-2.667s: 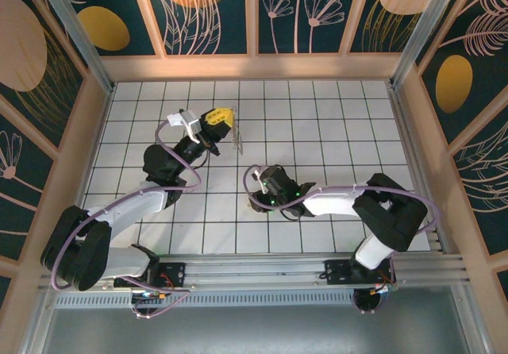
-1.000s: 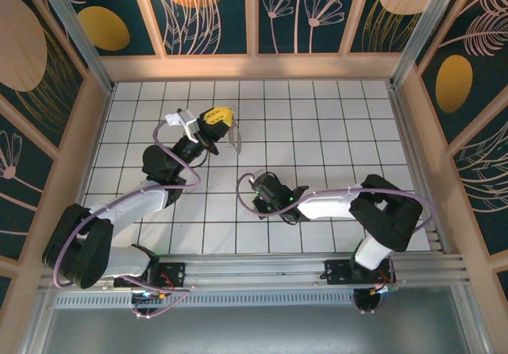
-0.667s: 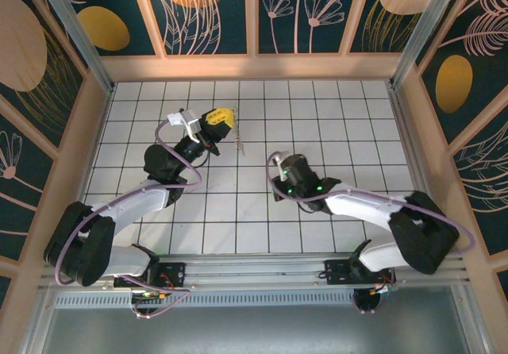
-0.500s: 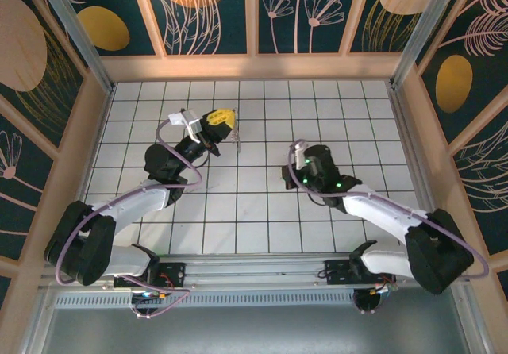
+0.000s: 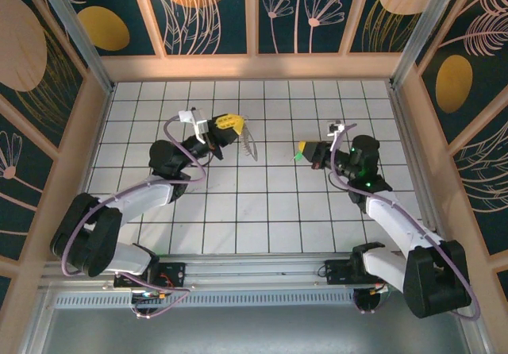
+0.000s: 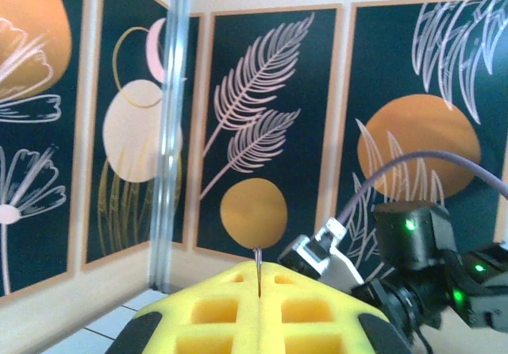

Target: Put the keys on the keyring

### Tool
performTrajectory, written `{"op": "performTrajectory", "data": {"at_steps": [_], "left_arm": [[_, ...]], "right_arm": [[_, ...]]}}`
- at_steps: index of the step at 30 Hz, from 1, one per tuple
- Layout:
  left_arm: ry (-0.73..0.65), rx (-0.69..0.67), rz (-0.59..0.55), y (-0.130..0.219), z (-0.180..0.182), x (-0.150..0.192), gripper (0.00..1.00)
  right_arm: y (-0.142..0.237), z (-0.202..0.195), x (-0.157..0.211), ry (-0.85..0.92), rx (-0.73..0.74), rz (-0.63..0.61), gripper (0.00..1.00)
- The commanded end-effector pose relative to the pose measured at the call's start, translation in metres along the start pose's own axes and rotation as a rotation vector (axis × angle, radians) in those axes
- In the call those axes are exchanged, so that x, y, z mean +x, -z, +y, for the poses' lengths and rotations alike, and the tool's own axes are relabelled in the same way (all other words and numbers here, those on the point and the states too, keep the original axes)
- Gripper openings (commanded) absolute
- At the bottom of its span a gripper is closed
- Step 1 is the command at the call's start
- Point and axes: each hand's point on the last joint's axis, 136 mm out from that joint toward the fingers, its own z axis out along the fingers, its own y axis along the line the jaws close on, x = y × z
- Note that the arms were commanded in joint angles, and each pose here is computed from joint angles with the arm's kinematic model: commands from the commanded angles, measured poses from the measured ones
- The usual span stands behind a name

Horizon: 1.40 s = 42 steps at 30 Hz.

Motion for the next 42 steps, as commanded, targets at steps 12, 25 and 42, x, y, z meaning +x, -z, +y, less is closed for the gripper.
{"op": "performTrajectory", "data": {"at_steps": [12, 25, 42], "left_arm": [[0.107, 0.191, 0.008, -0.006, -0.021, 0.003, 0.0], [0.115, 0.178, 0.014, -0.007, -0.021, -0.001, 0.0], [0.103, 0.17, 0.01, -0.001, -0.026, -0.004, 0.0]], "right_arm": [[0.004, 0.018, -0.012, 0.011, -0.12, -0.015, 0.0], [-0.037, -0.049, 0.102, -0.03, 0.219, 0.29, 0.0], [-0.05, -0.086, 0.166, -0.043, 0.379, 0.463, 0.0]]}}
